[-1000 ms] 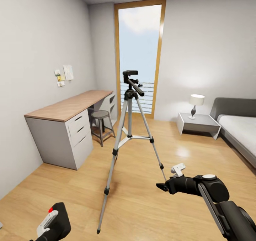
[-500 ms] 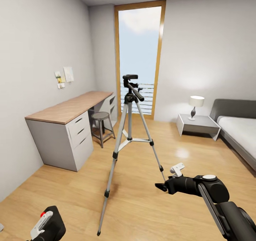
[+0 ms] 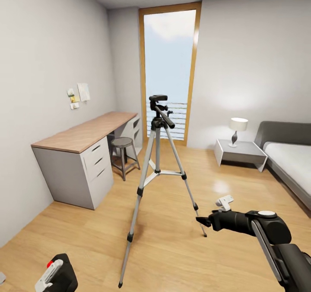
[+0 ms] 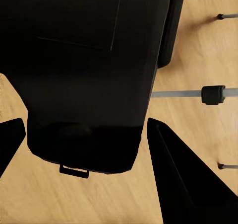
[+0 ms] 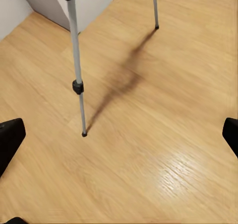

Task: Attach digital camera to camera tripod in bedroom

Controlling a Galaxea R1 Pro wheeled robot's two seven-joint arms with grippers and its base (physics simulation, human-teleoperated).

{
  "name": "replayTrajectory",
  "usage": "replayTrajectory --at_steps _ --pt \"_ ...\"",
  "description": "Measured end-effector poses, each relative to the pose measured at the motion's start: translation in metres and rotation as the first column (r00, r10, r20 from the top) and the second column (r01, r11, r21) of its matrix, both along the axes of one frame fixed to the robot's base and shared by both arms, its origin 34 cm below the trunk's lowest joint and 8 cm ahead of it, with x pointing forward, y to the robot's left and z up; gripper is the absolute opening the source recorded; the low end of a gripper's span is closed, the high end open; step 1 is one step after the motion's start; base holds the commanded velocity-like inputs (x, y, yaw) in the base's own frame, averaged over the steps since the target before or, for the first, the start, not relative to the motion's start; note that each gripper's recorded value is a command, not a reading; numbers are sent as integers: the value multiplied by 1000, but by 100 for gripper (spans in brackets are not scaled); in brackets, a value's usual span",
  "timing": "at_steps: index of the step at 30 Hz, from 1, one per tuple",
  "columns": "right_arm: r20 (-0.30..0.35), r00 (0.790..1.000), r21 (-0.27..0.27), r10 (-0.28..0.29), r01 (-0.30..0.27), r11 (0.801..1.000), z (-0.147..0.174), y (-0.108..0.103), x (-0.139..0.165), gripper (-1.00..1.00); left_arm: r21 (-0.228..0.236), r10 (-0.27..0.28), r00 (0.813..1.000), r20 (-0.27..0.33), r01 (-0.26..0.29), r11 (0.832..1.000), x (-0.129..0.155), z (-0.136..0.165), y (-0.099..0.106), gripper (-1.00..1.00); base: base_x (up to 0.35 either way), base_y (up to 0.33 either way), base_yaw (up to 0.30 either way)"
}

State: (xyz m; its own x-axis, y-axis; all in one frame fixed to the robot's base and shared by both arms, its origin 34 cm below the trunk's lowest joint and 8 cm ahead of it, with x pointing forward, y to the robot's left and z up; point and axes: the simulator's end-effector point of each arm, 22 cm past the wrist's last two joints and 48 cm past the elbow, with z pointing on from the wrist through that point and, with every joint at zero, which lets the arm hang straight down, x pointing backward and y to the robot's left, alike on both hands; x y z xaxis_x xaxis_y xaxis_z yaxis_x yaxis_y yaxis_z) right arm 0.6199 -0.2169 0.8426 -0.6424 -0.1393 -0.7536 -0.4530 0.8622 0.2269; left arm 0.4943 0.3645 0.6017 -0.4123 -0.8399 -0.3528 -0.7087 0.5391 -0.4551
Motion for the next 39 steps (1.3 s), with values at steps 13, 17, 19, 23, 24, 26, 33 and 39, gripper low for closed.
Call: replayTrajectory --at_steps 13,17,19,23,24,26,33,39 --pt "61 997 45 41 -44 998 37 10 4 100 -55 -125 984 126 132 990 51 48 8 -100 0 0 -30" --pt "64 997 56 38 -42 998 49 13 8 100 -108 -138 980 142 154 982 48 43 4 -100 0 0 -41" --pt "75 997 57 37 -42 998 58 14 12 100 -117 -140 980 145 157 981 48 45 2 -100 0 0 -15" --pt "102 994 59 37 -43 997 78 15 21 100 -133 -138 979 150 159 978 48 50 -5 -100 0 0 -7" --pt "106 994 59 37 -43 997 81 15 22 100 -135 -136 979 152 157 978 48 51 -7 -100 0 0 -4" --pt "111 993 59 38 -44 997 86 16 24 100 -135 -127 979 159 149 980 50 54 -9 -100 0 0 -14" --pt "119 992 61 43 -50 997 100 17 25 100 -124 -115 977 179 139 983 54 67 -11 -100 0 0 -99" --pt "121 992 57 40 -47 997 110 14 26 100 -115 -115 976 183 137 984 53 76 -10 -100 0 0 -207"
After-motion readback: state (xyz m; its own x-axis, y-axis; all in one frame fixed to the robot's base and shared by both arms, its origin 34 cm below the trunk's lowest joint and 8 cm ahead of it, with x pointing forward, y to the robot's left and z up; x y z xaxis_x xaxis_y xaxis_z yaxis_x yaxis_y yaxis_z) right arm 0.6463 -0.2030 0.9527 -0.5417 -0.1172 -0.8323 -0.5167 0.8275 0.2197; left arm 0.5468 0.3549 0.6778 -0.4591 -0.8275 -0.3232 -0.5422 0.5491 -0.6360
